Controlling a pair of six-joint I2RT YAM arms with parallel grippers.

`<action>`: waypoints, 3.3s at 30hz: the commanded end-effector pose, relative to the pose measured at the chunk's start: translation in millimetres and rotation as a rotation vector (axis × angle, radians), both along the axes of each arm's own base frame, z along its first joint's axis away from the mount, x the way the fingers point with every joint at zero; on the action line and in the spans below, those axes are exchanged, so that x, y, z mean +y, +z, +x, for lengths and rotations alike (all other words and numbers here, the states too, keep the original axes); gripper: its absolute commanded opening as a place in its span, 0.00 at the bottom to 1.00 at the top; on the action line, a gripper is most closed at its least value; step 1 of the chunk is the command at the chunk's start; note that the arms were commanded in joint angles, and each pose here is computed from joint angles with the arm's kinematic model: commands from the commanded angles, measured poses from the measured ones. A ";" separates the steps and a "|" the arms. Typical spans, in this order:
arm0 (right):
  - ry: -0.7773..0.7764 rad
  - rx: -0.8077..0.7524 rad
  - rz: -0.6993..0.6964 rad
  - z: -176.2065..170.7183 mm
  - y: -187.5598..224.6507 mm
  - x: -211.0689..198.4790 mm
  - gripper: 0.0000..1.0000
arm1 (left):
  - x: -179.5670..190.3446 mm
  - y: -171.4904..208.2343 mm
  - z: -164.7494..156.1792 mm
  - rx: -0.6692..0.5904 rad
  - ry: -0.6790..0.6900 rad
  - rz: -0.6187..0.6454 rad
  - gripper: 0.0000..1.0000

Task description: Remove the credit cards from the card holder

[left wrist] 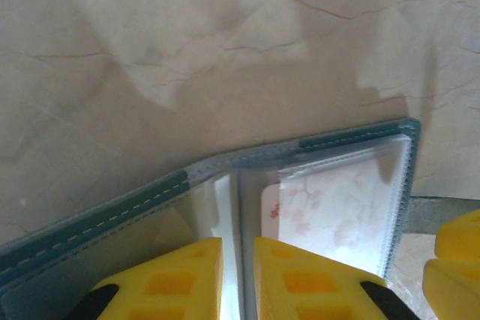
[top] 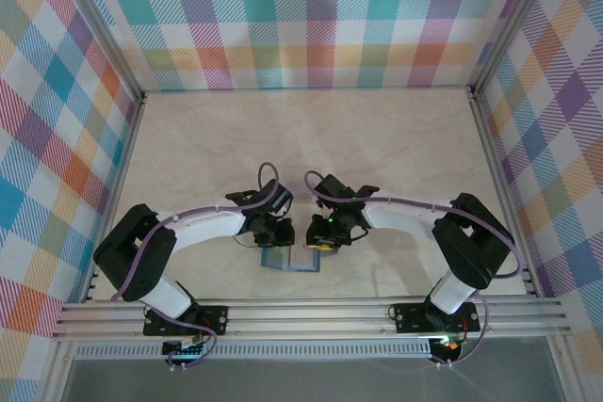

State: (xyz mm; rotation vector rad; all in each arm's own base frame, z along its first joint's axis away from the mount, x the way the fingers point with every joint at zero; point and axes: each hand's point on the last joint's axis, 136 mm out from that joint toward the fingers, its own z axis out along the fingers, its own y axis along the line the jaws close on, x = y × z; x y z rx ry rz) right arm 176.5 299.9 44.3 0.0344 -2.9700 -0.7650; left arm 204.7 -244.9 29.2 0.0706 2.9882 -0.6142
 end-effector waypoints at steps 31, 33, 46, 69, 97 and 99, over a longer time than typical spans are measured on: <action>0.004 0.063 -0.069 -5.8 -30.5 -1.6 0.16 | -0.4 9.8 -15.5 0.029 0.015 -0.131 0.21; 0.004 0.061 -0.067 -5.6 -29.5 -1.3 0.16 | -0.7 5.1 -16.6 0.045 0.015 -0.125 0.19; 0.003 0.061 -0.069 -6.6 -29.3 -2.9 0.15 | -13.8 4.3 -12.4 0.043 0.008 -0.189 0.21; 0.000 0.059 -0.087 -6.6 -28.7 -6.6 0.26 | 13.7 -14.7 -21.2 0.069 0.004 -0.026 0.17; 0.021 0.069 -0.098 -7.1 -31.1 -5.3 0.31 | -0.6 0.2 -15.5 0.056 0.024 -0.131 0.28; 0.024 0.068 -0.107 -7.2 -31.3 -6.1 0.36 | 0.3 0.1 -15.4 0.057 0.026 -0.128 0.28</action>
